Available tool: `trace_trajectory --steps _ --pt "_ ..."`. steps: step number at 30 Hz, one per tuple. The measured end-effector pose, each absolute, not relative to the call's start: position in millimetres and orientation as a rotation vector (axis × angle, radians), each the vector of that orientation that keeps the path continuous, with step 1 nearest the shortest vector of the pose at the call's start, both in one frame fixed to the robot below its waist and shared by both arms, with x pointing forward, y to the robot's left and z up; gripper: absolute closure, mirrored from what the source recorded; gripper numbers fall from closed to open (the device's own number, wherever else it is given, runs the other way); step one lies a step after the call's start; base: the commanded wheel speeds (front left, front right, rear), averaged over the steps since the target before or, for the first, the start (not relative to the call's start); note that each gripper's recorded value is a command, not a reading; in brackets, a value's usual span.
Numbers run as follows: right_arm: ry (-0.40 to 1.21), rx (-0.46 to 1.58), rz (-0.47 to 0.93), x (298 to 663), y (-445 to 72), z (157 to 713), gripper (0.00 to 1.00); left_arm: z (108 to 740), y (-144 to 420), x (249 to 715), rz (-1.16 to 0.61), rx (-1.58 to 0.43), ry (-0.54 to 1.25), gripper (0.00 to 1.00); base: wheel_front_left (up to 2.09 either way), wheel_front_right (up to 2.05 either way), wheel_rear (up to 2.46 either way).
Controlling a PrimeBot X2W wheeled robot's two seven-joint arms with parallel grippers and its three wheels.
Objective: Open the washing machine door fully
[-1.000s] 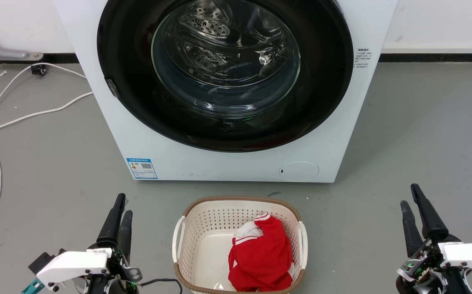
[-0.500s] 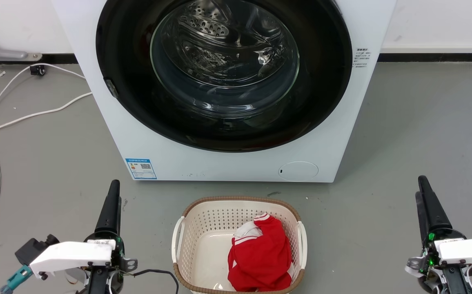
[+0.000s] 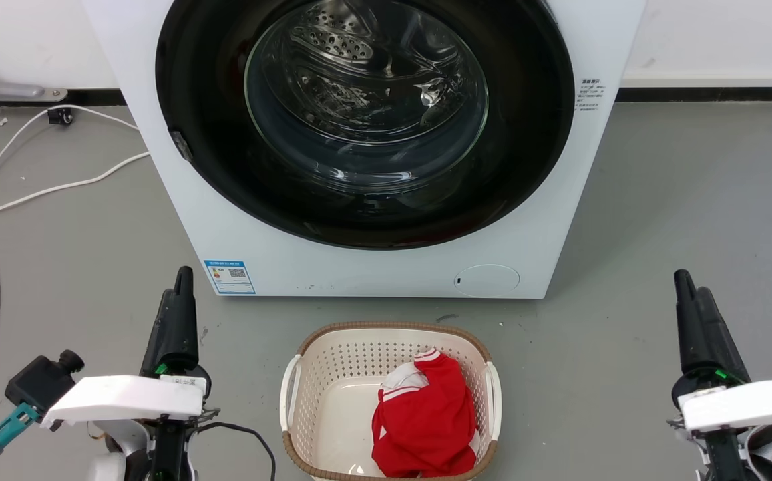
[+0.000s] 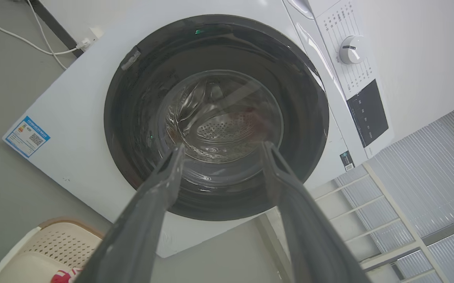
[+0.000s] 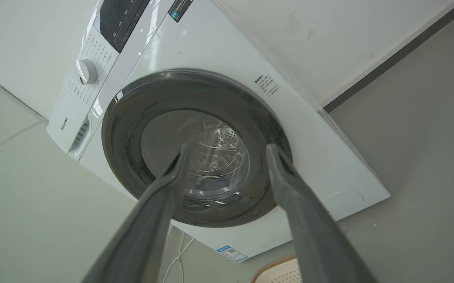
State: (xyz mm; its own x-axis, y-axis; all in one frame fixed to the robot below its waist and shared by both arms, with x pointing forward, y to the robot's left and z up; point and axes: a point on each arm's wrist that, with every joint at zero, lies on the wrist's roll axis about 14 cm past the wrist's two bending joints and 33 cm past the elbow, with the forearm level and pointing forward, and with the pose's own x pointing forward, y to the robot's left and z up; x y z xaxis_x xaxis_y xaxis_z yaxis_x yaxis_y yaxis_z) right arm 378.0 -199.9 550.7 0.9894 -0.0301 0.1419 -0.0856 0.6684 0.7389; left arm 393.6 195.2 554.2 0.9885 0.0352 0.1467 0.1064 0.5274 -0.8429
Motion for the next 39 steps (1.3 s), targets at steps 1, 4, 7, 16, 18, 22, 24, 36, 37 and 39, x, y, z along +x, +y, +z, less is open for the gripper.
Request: trace_trajectory --steps 1,4,7,16,18,22,24,36,37,39 --pt "-0.147 0.811 0.035 377.3 -198.4 551.1 0.00 555.8 194.8 393.6 -0.045 -0.990 -0.157 0.00 0.00 0.00 0.00" --pt "-0.152 0.735 0.044 376.3 -194.9 553.6 0.00 559.6 193.1 393.6 -0.051 -0.915 -0.167 0.00 0.00 0.00 0.00" --pt "-0.155 0.673 0.045 374.7 -193.7 553.9 0.00 562.2 191.8 393.5 -0.056 -0.837 -0.174 0.00 0.00 0.00 0.00" --pt "-0.123 0.518 0.023 370.0 -196.9 542.5 0.00 559.9 184.6 393.1 -0.072 -0.628 -0.162 0.00 0.00 0.00 0.00" --pt "-0.118 0.489 0.022 369.8 -197.2 541.6 0.00 557.8 183.9 393.2 -0.071 -0.591 -0.155 0.00 0.00 0.00 0.00" --pt "-0.107 0.432 0.024 369.5 -196.0 539.2 0.00 553.6 181.1 393.4 -0.072 -0.527 -0.143 0.00 0.00 0.00 0.00" --pt "-0.101 0.404 0.028 369.5 -194.7 538.0 0.00 552.0 181.2 393.6 -0.069 -0.498 -0.139 0.00 0.00 0.00 0.00" --pt "-0.087 0.266 0.042 368.8 -189.4 535.1 0.00 550.1 177.4 394.1 -0.074 -0.343 -0.141 0.00 0.00 0.00 0.00" --pt "-0.089 0.256 0.043 368.8 -189.1 535.3 0.00 550.3 176.9 394.1 -0.075 -0.329 -0.141 0.00 0.00 0.00 0.00" --pt "-0.087 0.240 0.046 368.8 -188.2 534.9 0.00 551.5 176.8 394.1 -0.074 -0.309 -0.148 0.00 0.00 0.00 0.00"
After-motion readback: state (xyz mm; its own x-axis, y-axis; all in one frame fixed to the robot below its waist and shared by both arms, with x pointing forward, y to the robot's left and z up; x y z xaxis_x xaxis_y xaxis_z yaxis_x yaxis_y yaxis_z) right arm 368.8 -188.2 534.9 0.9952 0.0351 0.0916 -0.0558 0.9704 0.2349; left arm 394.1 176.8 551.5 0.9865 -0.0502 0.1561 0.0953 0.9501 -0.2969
